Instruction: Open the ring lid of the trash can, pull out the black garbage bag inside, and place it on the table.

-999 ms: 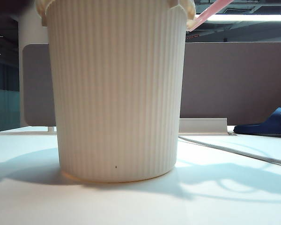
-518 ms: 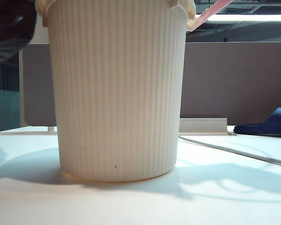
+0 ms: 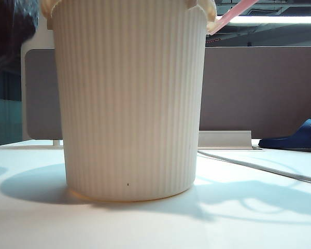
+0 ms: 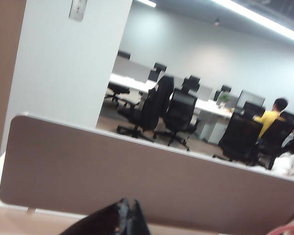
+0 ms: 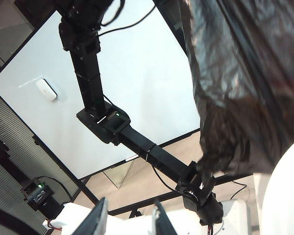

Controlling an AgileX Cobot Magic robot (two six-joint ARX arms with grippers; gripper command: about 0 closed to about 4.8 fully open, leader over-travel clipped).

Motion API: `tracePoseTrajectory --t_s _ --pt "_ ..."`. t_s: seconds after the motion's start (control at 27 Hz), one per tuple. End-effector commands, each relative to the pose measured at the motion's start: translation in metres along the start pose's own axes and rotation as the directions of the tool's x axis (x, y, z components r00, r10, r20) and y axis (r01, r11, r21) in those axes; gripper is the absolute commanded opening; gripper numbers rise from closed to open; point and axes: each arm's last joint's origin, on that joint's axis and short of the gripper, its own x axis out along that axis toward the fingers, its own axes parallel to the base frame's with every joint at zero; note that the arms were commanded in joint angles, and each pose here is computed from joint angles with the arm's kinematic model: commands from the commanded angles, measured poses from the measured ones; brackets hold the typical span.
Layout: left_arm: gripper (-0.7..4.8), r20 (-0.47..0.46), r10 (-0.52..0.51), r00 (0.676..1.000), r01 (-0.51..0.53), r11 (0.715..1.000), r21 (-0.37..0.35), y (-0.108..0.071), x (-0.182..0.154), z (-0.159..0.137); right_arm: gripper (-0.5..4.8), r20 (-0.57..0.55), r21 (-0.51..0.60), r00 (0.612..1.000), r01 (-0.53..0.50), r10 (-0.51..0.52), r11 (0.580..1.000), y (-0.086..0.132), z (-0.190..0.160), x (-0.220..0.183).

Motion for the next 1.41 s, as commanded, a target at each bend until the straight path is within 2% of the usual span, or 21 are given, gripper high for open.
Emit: tracePoseTrajectory --t_s 0.04,0.18,0.33,0.52,0.78,1.0,1.22,1.33,1.41 --pt "-0.06 0.001 0.022 1.0 -0.022 1.0 0.009 0.003 0.001 -0.009 1.16 -0.001 -0.023 1.0 -0.004 0.004 1.0 0.003 0.001 0.0" --pt "-0.06 -0.028 0.047 0.999 -0.046 0.999 0.018 0.006 0.004 -0.024 1.15 -0.001 -0.035 1.0 -0.004 0.004 0.999 0.003 0.001 0.0" --pt "-0.06 -0.055 0.06 0.997 -0.059 0.998 0.022 0.009 0.006 -0.037 0.72 0.001 -0.094 1.0 -0.011 0.011 0.996 0.006 0.001 0.0" --pt "-0.06 -0.088 0.074 0.993 -0.073 0.997 0.014 0.011 0.012 -0.052 0.72 0.003 -0.133 1.0 -0.015 0.016 0.991 0.008 0.002 0.0" --pt "-0.06 -0.125 0.093 0.988 -0.098 0.995 -0.033 0.015 0.021 -0.071 0.72 0.036 -0.148 0.999 -0.007 0.012 0.989 0.008 0.003 0.0" --pt "-0.06 -0.179 0.105 0.978 -0.121 0.989 -0.079 0.023 0.03 -0.095 0.72 0.132 -0.166 0.991 0.035 -0.013 0.986 0.004 0.006 0.0" --pt "-0.06 -0.219 0.093 0.971 -0.129 0.979 -0.157 0.029 0.038 -0.116 0.72 0.227 -0.113 0.963 0.174 -0.145 0.978 -0.014 0.011 0.0" --pt "-0.06 -0.238 0.087 0.967 -0.128 0.979 -0.161 0.03 0.04 -0.124 0.74 0.243 -0.071 0.936 0.278 -0.254 0.958 -0.023 0.015 0.0" --pt "-0.06 -0.242 0.086 0.966 -0.129 0.977 -0.17 0.031 0.042 -0.129 0.77 0.24 -0.044 0.906 0.37 -0.349 0.928 -0.028 0.017 0.0"
